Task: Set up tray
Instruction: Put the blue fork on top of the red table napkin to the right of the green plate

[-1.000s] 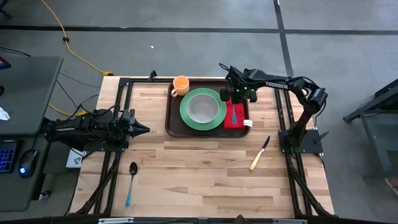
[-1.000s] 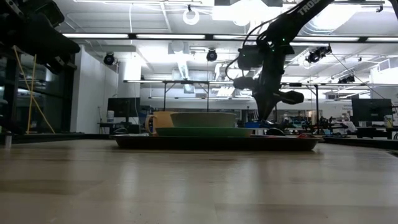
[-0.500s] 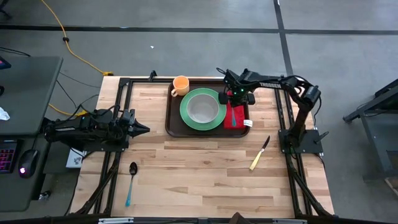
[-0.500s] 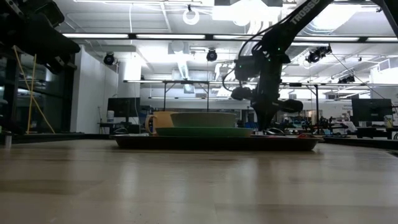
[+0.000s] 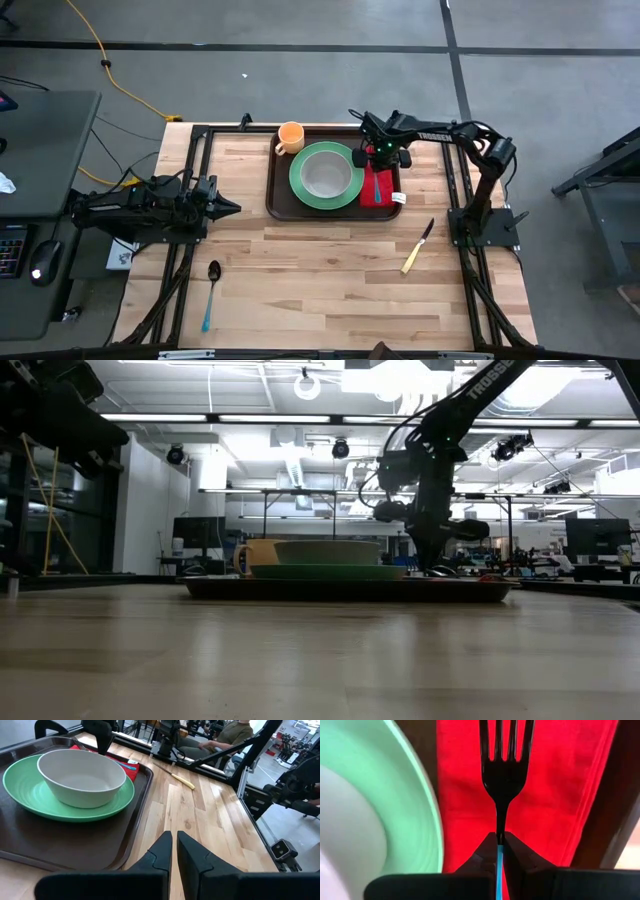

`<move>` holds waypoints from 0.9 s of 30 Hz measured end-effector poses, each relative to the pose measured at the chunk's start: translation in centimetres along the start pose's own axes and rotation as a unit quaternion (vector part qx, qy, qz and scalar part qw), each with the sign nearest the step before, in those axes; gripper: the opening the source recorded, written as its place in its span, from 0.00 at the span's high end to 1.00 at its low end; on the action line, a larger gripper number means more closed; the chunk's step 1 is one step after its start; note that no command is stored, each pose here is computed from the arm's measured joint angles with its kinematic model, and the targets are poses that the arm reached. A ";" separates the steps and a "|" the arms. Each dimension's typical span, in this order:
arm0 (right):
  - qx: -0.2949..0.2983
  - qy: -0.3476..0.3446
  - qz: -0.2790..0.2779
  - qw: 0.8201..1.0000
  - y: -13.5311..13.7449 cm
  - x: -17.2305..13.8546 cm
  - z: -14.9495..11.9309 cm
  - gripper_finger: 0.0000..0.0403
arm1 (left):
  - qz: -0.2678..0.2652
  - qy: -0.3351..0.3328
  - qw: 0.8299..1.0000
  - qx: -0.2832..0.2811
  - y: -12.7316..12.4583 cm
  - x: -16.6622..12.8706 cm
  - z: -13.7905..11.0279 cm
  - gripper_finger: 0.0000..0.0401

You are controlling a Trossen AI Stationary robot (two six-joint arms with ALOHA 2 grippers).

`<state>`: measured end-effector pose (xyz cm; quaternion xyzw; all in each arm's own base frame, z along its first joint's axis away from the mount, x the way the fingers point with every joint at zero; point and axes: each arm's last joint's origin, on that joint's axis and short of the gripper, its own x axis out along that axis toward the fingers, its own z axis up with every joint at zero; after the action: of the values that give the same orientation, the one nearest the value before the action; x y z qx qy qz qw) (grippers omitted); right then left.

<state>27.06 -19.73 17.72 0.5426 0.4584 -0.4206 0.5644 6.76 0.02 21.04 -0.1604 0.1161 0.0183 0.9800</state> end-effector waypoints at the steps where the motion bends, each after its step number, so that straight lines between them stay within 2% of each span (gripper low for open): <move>1: -0.002 -0.003 -0.003 1.000 0.0 0.0 0.0 1.00 | 0.000 0.000 1.000 0.000 0.0 0.0 0.0 0.86; 27: -0.012 -0.003 -0.024 1.000 0.0 1.9 0.4 1.00 | 0.000 0.000 1.000 -0.011 0.0 0.0 0.0 0.86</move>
<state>27.54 -20.11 15.89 0.5235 0.4748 -0.4302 0.5616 6.75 0.02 21.04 -0.1714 0.1158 0.0197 0.9782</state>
